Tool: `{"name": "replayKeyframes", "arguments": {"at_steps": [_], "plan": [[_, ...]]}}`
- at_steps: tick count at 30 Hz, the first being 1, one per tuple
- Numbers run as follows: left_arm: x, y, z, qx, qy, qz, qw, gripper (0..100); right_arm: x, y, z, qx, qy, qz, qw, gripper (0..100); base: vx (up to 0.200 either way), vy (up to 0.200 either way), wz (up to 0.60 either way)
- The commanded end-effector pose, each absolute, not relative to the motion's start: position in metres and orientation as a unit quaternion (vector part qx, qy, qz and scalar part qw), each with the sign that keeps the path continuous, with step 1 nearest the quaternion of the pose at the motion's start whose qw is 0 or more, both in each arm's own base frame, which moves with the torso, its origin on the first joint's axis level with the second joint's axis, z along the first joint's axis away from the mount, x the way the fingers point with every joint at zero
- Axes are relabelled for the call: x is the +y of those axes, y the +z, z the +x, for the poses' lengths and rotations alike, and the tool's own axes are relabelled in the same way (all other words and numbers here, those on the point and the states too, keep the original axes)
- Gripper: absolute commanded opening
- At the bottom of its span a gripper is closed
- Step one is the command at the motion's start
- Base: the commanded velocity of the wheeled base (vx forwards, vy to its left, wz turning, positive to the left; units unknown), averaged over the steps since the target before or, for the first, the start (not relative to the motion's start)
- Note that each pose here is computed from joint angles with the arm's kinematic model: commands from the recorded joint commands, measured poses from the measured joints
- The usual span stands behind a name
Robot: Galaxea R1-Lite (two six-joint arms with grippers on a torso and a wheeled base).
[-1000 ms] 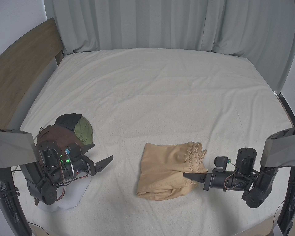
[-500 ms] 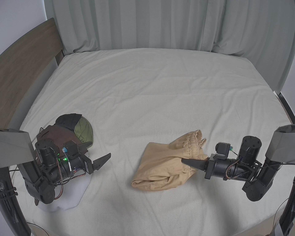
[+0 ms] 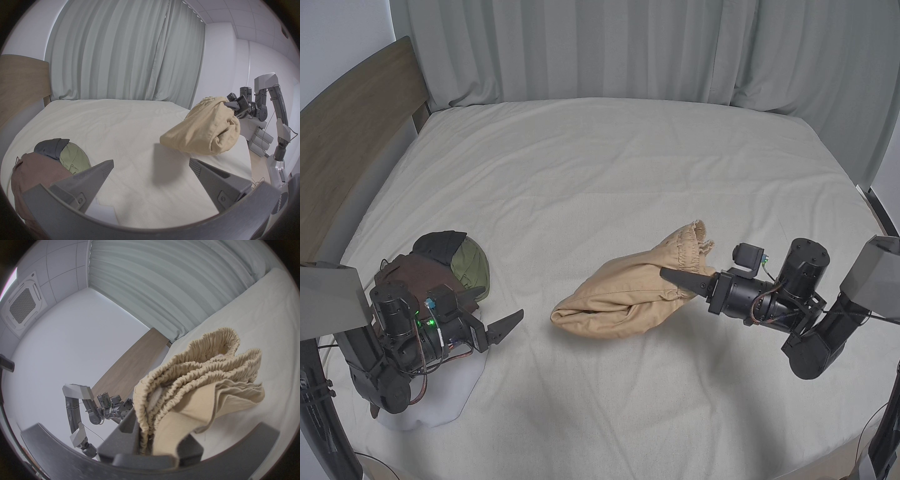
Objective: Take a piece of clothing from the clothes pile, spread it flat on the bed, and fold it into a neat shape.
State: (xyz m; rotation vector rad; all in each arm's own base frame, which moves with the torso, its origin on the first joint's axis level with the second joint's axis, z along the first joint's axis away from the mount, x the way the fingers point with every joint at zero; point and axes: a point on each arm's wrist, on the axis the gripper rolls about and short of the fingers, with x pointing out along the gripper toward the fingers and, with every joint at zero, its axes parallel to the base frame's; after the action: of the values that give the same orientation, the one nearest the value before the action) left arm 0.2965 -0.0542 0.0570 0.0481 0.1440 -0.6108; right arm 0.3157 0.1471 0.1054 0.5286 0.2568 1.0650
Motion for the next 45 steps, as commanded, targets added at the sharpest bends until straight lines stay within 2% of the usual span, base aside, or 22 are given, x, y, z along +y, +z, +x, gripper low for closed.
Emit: {"name": "replayKeyframes", "arguments": {"at_steps": [1,8,15,31,44,45], "plan": [[-0.054,0.057,0.297,0.07,-0.3,0.024,0.951,100,0.151,0.118,0.33,0.108,0.502,0.249,0.821,0,0.0,0.0,0.0],[-0.051,0.057,0.297,0.07,-0.296,0.023,0.952,100,0.157,0.144,0.365,0.107,0.493,0.251,0.826,0,0.0,0.0,0.0],[-0.05,0.057,0.297,0.069,-0.3,0.023,0.951,100,0.166,0.151,0.4,0.112,0.487,0.254,0.828,0,0.0,0.0,0.0],[-0.044,0.056,0.297,0.072,-0.297,0.02,0.952,100,0.182,0.141,0.477,0.117,0.463,0.261,0.839,0,0.0,0.0,0.0],[-0.044,0.056,0.297,0.073,-0.3,0.019,0.951,100,0.171,0.139,0.489,0.103,0.449,0.263,0.848,0,0.0,0.0,0.0],[-0.044,0.056,0.298,0.072,-0.3,0.02,0.951,100,0.17,0.13,0.489,0.113,0.445,0.265,0.848,0,0.0,0.0,0.0]]}}
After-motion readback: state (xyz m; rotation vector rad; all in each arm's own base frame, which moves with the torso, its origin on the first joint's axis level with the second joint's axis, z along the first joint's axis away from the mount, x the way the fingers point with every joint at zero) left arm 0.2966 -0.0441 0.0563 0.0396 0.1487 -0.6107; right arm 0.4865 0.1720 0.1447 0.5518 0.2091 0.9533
